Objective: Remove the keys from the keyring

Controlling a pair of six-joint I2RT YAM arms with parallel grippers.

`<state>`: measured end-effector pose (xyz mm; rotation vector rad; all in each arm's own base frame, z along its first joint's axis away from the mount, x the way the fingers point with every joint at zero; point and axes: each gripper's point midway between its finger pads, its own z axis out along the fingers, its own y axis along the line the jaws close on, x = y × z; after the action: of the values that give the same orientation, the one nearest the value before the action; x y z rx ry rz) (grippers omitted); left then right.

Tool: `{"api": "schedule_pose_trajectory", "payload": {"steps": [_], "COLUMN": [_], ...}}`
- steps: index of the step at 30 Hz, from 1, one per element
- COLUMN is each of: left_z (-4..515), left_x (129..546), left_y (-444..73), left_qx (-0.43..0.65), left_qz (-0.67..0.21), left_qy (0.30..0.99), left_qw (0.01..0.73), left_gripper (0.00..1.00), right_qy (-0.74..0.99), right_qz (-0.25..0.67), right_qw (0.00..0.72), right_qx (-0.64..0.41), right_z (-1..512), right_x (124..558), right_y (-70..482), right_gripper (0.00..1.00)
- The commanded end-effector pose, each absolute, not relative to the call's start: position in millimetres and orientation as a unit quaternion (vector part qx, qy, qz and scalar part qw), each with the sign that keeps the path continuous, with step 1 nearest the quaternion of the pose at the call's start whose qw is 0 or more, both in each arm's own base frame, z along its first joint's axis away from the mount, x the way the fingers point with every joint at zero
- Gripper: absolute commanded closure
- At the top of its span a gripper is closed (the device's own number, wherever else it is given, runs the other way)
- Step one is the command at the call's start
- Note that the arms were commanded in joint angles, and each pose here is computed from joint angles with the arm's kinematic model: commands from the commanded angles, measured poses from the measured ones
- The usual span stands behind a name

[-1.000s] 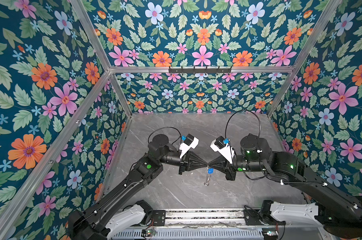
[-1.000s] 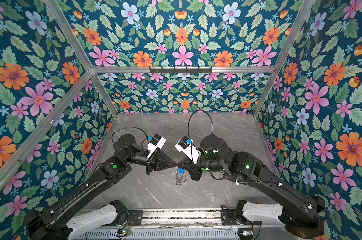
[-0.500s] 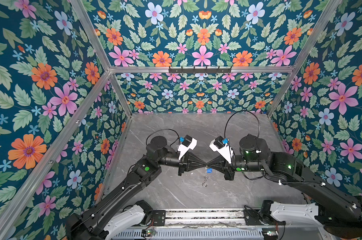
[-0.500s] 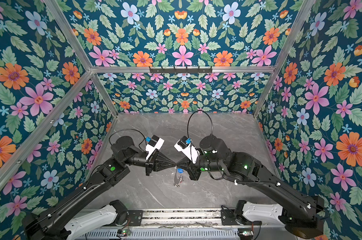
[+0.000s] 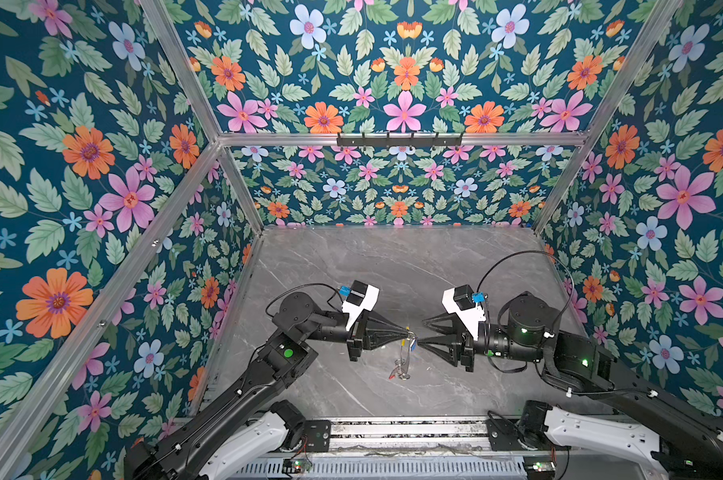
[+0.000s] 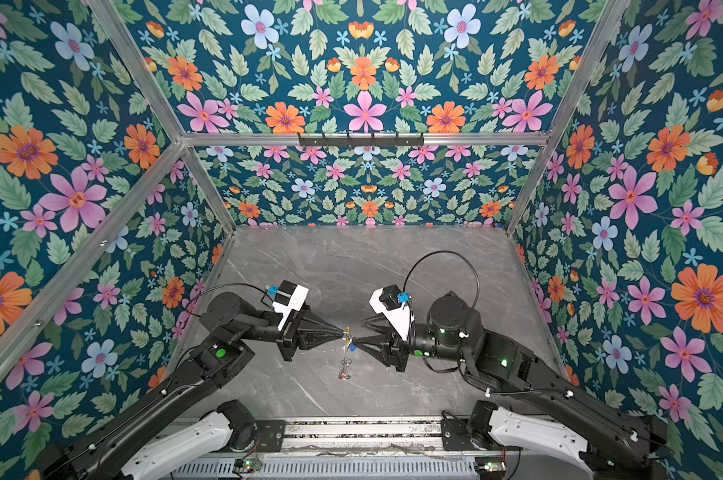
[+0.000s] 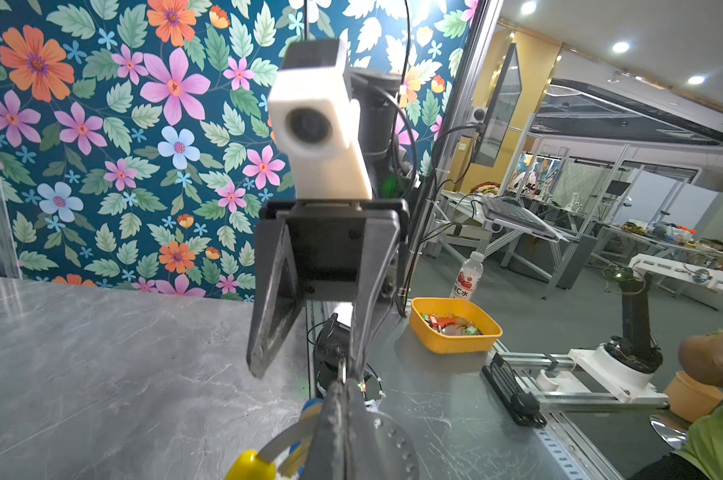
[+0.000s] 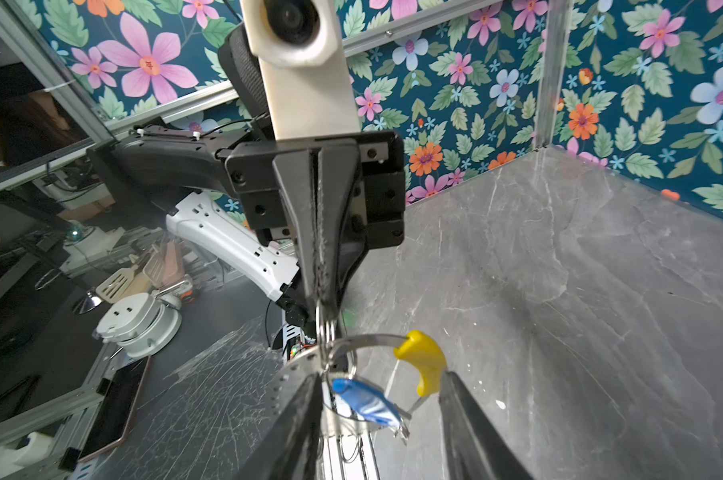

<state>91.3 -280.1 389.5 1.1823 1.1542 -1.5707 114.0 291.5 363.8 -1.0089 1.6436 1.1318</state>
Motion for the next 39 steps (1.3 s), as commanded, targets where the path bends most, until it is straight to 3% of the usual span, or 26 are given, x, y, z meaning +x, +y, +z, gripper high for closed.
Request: {"api": "schedule_pose_trajectory", "payload": {"steps": [1, 10, 15, 22, 29, 39], "left_z": [403.0, 406.6, 407.2, 408.7, 414.3, 418.6], "left_x": [85.3, 83.0, 85.7, 89.9, 97.2, 97.7], "left_y": [-276.5, -273.3, -273.5, -273.6, -271.7, -268.3], "left_qx": [0.477, 0.472, 0.464, 0.454, 0.434, 0.416], "left_qz": [-0.633, -0.638, -0.637, -0.634, -0.627, -0.639], "left_qy": [0.429, 0.421, 0.423, 0.429, 0.435, 0.425], "left_qw": [0.433, 0.440, 0.447, 0.456, 0.480, 0.489], "left_gripper": [1.00, 1.00, 1.00, 1.00, 1.00, 1.00], "right_qy": [0.622, 0.615, 0.618, 0.621, 0.627, 0.630], "right_qz": [0.489, 0.504, 0.503, 0.501, 0.498, 0.498], "right_qw": [0.448, 0.425, 0.422, 0.423, 0.420, 0.406], "right_qx": [-0.415, -0.433, -0.433, -0.430, -0.428, -0.436], "right_z": [378.4, 369.7, 368.8, 369.9, 368.4, 366.7], "right_x": [104.4, 97.9, 99.6, 100.3, 102.2, 104.6], "right_y": [296.1, 305.4, 308.0, 306.5, 307.7, 318.0], "right_gripper": [0.51, 0.58, 0.75, 0.80, 1.00, 1.00]}}
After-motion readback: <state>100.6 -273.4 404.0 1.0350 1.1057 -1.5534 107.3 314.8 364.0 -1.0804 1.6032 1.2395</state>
